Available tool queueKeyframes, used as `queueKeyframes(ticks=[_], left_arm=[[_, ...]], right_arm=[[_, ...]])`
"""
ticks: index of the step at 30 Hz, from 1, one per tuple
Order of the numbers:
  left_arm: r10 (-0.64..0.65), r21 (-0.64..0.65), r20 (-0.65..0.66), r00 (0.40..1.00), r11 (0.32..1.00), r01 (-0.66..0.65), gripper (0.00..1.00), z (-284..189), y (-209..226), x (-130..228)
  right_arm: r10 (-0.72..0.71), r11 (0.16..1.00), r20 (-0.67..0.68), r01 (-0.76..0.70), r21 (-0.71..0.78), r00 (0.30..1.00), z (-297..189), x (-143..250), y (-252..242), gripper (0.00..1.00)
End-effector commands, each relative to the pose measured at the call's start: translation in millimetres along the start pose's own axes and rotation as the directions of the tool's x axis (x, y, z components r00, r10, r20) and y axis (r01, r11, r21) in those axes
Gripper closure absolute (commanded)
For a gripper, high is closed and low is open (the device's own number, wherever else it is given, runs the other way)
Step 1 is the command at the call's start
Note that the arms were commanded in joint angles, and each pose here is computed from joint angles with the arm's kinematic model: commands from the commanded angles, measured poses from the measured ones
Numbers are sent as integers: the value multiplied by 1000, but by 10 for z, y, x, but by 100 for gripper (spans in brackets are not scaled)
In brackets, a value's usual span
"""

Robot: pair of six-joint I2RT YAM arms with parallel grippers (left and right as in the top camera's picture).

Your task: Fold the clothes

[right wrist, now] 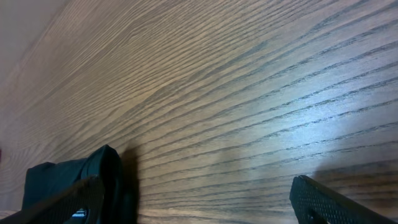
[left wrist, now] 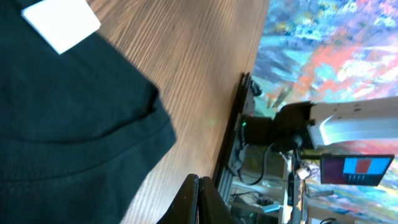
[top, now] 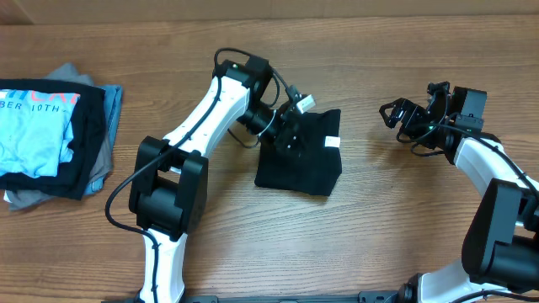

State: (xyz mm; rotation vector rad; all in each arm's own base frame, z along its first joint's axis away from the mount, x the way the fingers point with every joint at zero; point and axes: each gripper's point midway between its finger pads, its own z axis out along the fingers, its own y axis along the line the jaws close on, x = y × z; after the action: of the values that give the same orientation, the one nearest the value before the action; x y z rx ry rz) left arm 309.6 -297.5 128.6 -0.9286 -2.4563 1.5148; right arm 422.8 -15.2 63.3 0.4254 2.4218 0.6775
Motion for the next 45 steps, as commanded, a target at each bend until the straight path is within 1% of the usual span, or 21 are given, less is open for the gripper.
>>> queueKeyframes(ticks=[1,8,11,15,17,20,21,23,25,28,32,35,39,45], left_arm=[[21,52,-8,1000,998,-21,96,134,128,163],[19,76,7,1000,997,-20,96,369,422,409],[-12,68,23,1000,998,10,96,453,575,486],[-77,39,73,994,996,74,96,543,824,525],[-135,-2,87,987,991,136,96,588,967,560],[-200,-50,87,976,978,205,96,643,1101,658],[-205,-50,84,975,977,210,96,649,1108,680],[-229,-19,93,969,973,232,96,618,1054,629],[-227,45,109,968,974,224,96,532,904,499],[-179,115,142,974,980,163,96,339,578,230],[-74,100,181,981,993,56,96,152,193,-19],[1,89,201,980,996,-19,96,91,-40,-115],[55,78,188,981,995,-70,96,203,-149,-135],[57,8,91,994,998,-58,96,646,-48,-12]], right_arm=[[-11,1000,24,11,-2,1000,-53,-65,34,0],[-11,1000,24,11,-2,1000,-53,-65,34,0],[-11,1000,24,11,-2,1000,-53,-66,34,0],[-11,1000,24,11,-2,1000,-53,-66,34,0],[-11,1000,24,11,-2,1000,-53,-65,34,0],[-11,1000,24,11,-2,1000,-53,-65,34,0],[-11,1000,24,11,-2,1000,-53,-66,34,0],[-11,1000,24,11,-2,1000,-53,-66,34,0],[-11,1000,24,11,-2,1000,-53,-66,34,0],[-11,1000,24,11,-2,1000,-53,-65,34,0],[-11,1000,24,11,-2,1000,-53,-66,34,0],[-11,1000,24,11,-2,1000,-53,-65,34,0],[-11,1000,24,11,-2,1000,-53,-65,34,0],[-11,1000,24,11,-2,1000,-53,-66,34,0]])
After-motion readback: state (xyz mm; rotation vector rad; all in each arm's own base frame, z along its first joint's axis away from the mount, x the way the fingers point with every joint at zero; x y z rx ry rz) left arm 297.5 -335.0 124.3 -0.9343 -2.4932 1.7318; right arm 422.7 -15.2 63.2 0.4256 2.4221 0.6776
